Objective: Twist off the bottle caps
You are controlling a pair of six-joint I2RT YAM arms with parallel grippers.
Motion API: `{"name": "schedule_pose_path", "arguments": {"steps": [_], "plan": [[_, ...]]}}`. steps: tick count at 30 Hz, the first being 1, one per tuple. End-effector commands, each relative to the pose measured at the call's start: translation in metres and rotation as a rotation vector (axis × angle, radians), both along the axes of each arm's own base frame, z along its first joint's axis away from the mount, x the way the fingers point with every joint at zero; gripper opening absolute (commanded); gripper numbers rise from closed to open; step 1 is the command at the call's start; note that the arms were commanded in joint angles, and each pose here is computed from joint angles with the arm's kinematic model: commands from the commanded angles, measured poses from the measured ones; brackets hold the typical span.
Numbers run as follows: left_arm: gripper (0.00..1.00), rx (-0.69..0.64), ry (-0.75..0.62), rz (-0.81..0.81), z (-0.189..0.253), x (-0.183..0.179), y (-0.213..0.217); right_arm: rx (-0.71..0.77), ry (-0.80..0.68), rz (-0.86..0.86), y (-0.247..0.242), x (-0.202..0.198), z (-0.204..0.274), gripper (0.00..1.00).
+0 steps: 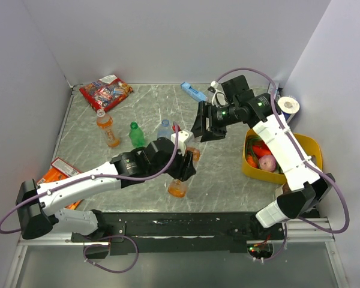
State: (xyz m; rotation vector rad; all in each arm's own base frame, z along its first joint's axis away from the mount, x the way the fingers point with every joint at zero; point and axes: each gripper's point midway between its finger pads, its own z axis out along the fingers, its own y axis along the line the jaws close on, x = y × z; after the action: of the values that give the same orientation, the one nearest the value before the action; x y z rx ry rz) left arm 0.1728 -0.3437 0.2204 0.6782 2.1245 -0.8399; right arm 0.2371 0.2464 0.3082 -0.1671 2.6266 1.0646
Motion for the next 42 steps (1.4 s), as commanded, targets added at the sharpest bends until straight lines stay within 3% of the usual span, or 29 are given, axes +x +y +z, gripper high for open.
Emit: {"name": "schedule_pose_path", "arguments": {"steps": [1, 9, 10, 15, 20, 27, 35, 40, 41, 42], "plan": [[0.49, -0.079, -0.071, 0.037, 0.034, 0.012, -0.010, -0.012, 0.006, 0.004, 0.002, 0.002, -0.004, 0.62], [0.49, -0.066, -0.074, 0.019, 0.031, 0.011, -0.012, 0.003, -0.010, 0.027, 0.006, 0.006, -0.006, 0.35], [0.49, -0.065, -0.076, 0.017, 0.030, 0.011, -0.012, 0.010, -0.021, 0.034, 0.008, 0.007, -0.005, 0.26], [0.51, -0.095, -0.075, -0.028, 0.036, 0.004, -0.014, 0.008, -0.078, 0.098, 0.008, 0.007, -0.004, 0.00], [0.52, -0.206, -0.051, -0.134, 0.055, -0.011, -0.019, 0.068, -0.182, 0.220, 0.013, 0.001, 0.004, 0.00], [0.53, -0.345, 0.000, -0.210, 0.083, -0.025, -0.002, 0.259, -0.216, 0.386, 0.027, -0.026, 0.022, 0.00], [0.53, -0.347, 0.087, -0.322, 0.079, -0.044, 0.005, 0.412, -0.237, 0.453, 0.035, -0.041, 0.040, 0.06], [0.53, -0.303, 0.067, -0.232, 0.066, -0.033, 0.016, 0.384, -0.267, 0.419, 0.031, -0.036, 0.049, 0.28], [0.53, -0.285, 0.053, -0.221, 0.062, -0.030, 0.017, 0.374, -0.264, 0.405, 0.029, -0.034, 0.052, 0.36], [0.53, -0.261, 0.044, -0.193, 0.055, -0.025, 0.020, 0.364, -0.269, 0.394, 0.028, -0.032, 0.052, 0.52]]}}
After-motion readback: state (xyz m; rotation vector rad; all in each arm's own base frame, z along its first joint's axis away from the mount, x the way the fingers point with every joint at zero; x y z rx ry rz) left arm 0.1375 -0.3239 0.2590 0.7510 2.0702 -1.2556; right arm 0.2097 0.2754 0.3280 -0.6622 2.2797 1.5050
